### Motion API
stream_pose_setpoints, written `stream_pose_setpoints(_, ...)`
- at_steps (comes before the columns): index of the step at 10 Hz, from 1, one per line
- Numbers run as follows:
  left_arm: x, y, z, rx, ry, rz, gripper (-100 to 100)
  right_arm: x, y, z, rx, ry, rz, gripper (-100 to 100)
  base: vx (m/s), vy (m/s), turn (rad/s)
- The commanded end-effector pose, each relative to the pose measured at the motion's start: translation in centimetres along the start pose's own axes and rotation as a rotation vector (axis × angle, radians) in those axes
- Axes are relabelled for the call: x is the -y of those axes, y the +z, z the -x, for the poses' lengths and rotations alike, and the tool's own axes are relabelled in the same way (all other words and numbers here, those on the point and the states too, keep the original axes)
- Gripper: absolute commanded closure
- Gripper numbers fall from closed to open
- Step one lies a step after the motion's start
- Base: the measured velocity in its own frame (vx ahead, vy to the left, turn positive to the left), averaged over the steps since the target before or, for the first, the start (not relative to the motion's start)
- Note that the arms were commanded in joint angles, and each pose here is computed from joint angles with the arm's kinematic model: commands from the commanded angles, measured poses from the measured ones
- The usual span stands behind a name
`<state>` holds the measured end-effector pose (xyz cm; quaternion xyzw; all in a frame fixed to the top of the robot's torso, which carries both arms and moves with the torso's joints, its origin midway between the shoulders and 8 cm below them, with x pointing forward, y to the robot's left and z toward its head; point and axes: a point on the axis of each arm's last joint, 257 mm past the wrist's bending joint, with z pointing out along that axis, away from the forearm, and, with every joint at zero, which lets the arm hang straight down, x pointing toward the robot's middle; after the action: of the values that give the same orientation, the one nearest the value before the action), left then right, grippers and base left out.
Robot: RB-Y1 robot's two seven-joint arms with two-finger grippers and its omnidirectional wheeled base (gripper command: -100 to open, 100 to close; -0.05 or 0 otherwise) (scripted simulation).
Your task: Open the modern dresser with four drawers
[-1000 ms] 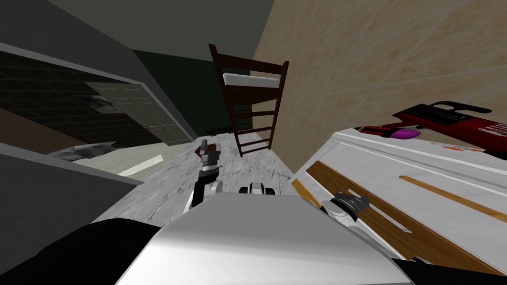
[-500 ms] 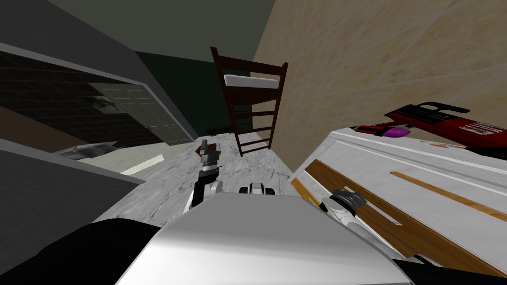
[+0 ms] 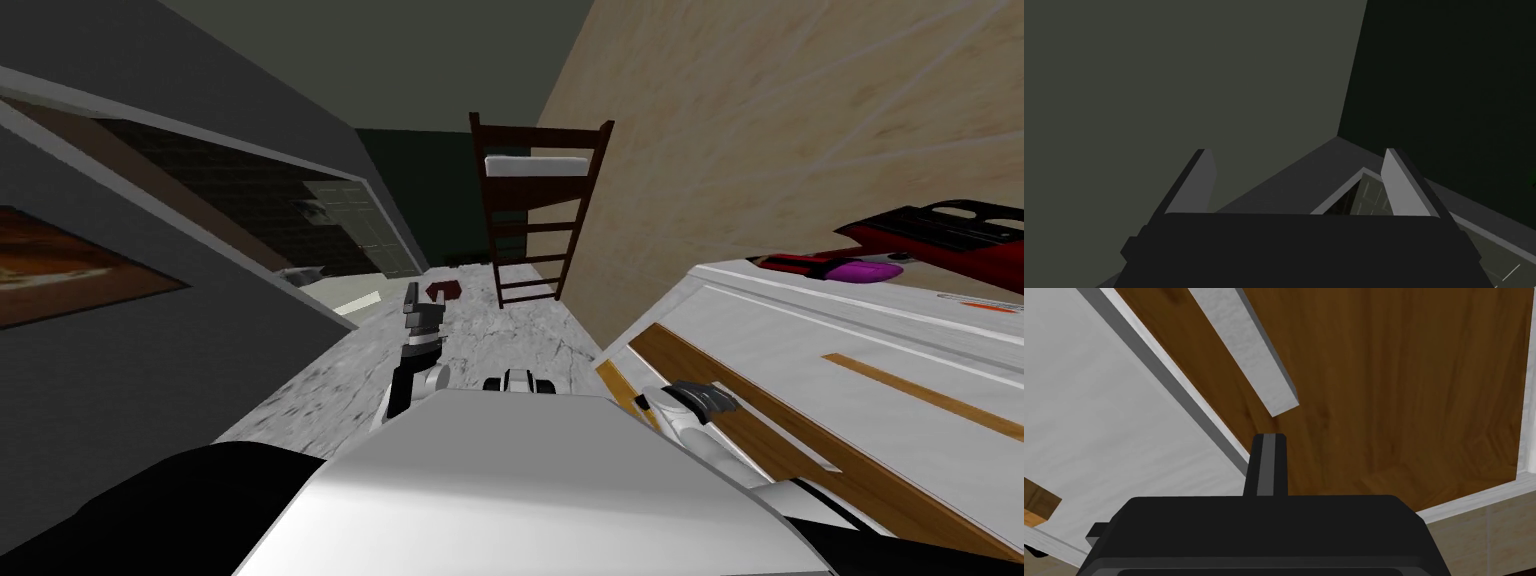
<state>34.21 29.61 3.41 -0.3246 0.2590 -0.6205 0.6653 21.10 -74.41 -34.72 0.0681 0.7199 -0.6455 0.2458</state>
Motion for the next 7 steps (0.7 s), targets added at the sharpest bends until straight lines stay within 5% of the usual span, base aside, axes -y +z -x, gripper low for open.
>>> stream_pose_setpoints(1,0.0,0.0,0.0,0.0,0.0,0.0,0,0.23,0.22,-0.18,-0.077,0.002,-0.035,100,-0.262,0.064,0.32)
stream_pose_setpoints(4,0.0,-0.01,0.01,0.0,0.0,0.0,0,0.09,0.02,-0.48,-0.168,0.004,-0.061,100,-0.227,0.064,0.322)
stream_pose_setpoints(5,0.0,0.0,0.01,0.0,0.0,0.0,0,0.13,0.11,-0.4,-0.148,0.006,-0.056,100,-0.095,0.029,0.069)
stream_pose_setpoints(6,0.0,-0.02,0.02,0.0,0.001,0.0,0,-0.29,0.38,0.19,-0.153,0.056,-0.039,-100,-0.113,-0.112,-0.054)
stream_pose_setpoints(7,0.0,-0.01,0.02,0.0,0.001,0.0,0,-0.44,0.49,0.43,-0.153,0.075,-0.033,-100,-0.163,-0.189,-0.013)
